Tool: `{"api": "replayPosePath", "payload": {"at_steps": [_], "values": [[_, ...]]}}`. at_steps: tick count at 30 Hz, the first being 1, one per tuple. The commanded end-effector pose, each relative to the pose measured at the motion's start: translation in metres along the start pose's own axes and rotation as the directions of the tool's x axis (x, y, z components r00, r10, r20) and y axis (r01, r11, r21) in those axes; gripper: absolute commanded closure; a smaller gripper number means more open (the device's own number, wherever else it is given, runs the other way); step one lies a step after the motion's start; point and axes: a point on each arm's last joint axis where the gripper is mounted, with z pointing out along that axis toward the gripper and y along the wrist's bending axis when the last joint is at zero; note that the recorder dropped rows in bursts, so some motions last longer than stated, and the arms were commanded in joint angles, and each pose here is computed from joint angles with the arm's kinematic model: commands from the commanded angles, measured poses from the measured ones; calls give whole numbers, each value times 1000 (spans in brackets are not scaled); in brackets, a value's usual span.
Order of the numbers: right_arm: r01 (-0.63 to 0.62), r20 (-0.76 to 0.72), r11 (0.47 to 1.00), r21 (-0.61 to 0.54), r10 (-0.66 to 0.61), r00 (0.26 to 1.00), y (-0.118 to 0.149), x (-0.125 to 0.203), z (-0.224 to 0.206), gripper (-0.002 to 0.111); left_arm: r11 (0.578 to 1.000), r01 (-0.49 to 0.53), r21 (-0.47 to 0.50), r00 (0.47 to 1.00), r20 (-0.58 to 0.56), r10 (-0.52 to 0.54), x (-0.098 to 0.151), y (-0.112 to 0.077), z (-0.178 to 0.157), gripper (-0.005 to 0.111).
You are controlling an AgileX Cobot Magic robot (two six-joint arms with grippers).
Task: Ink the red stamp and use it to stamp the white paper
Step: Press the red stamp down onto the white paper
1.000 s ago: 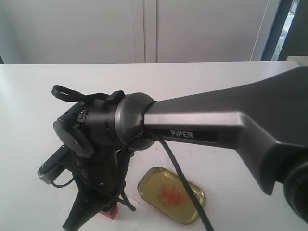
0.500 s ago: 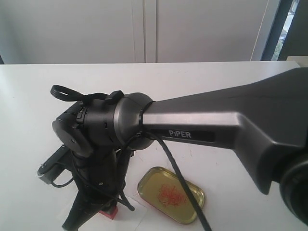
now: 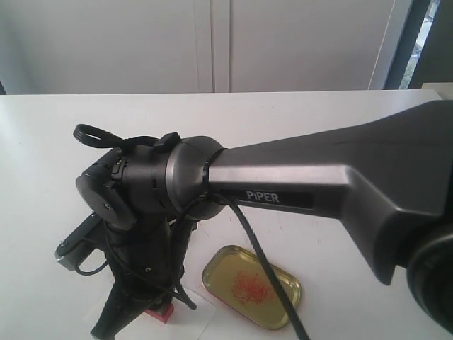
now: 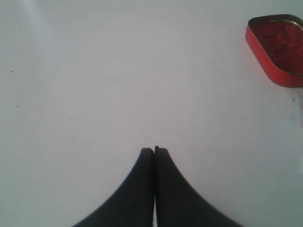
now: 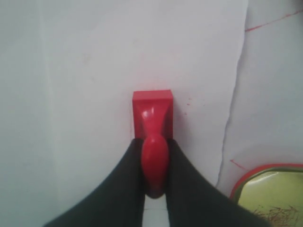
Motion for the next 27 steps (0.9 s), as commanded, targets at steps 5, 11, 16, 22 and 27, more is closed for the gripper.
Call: {"api": "replayPosePath", "payload": {"at_steps": [5,11,16,22,27], "values": [[-3,-65,1000,-10,3,998,2,3,39,108,1000,2,-1,1000,-9,-2,3,0,1,107],[-10,-62,1000,-17,9,998,3,3,39,108,1000,2,-1,1000,-9,-2,3,0,1,107],[-10,-62,1000,-17,9,998,3,3,39,108,1000,2,-1,1000,-9,-2,3,0,1,107],[-15,-57,1000,-23,13,998,4,3,33,108,1000,2,-1,1000,-9,-2,3,0,1,107],[-12,-9,1000,-17,12,1000,3,2,12,108,1000,2,-1,1000,-9,-2,3,0,1,107]]}}
